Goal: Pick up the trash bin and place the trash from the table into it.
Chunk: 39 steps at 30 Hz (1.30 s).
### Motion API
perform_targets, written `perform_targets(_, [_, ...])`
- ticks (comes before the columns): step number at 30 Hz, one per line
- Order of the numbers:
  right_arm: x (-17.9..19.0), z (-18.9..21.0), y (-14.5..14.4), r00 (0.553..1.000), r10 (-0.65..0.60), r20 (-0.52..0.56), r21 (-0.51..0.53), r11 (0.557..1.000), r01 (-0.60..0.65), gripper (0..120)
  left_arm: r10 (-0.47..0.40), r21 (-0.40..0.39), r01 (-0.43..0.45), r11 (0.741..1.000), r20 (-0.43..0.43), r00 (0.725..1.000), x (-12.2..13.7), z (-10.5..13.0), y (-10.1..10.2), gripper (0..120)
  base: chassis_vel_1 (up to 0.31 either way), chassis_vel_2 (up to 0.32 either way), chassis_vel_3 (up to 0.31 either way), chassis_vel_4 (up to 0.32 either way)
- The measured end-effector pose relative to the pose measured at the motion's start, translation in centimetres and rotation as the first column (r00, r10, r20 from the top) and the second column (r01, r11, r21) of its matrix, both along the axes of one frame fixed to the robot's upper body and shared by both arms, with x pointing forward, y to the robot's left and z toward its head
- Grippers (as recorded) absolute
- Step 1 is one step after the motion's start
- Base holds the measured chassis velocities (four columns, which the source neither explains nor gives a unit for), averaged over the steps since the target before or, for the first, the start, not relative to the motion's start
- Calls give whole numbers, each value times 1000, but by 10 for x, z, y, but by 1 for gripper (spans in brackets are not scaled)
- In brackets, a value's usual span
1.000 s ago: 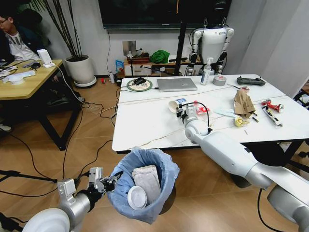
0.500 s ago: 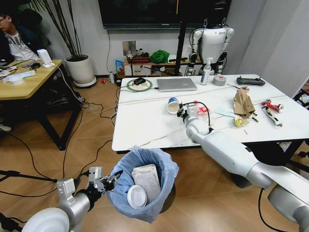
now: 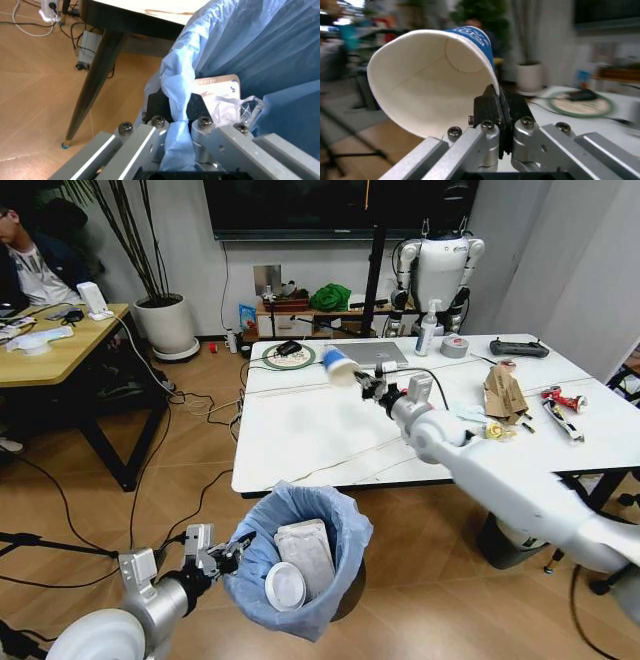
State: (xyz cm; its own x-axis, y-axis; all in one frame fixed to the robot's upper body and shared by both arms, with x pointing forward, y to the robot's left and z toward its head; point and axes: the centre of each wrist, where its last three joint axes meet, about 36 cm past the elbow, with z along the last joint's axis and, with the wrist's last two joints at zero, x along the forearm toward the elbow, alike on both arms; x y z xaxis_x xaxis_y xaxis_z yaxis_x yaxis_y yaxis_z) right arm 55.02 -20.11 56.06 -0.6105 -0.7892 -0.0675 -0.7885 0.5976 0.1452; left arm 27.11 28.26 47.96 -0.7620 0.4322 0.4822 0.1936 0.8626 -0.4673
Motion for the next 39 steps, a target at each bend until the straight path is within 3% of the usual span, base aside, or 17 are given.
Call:
perform_targets(4, [-44,28,-14,954,292,66,-10,956,-292,0,-3,3,3,1000,1,1000,0,1,1,0,0,0,0,0])
perform_targets(5, [-44,28,-14,954,292,66,-10,956,-292,0,-3,3,3,1000,1,1000,0,1,1,0,0,0,0,0])
perform_targets(8, [-60,33,-26,895,437,92,-66,899,-432,0,2,-2,-2,1000,8,1000,0,5,0,0,0,0,0,0])
perform_targets(12, [-71,31,-48,834,543,101,-230,828,-511,0,10,-3,-10,1000,16,1000,-1,10,2,0,0,0,0,0])
perform_targets(19, [-86,11,-65,818,572,54,-378,770,-514,0,14,-13,-14,1000,17,1000,-2,14,1,0,0,0,0,0])
perform_targets(35, [-100,-17,-65,831,552,63,-401,777,-486,0,19,-35,-19,999,14,1000,-5,12,-3,0,0,0,0,0])
perform_targets(39, [-101,-18,-64,828,556,72,-399,777,-488,10,19,-34,-18,999,16,1000,-4,12,-3,0,0,0,0,0])
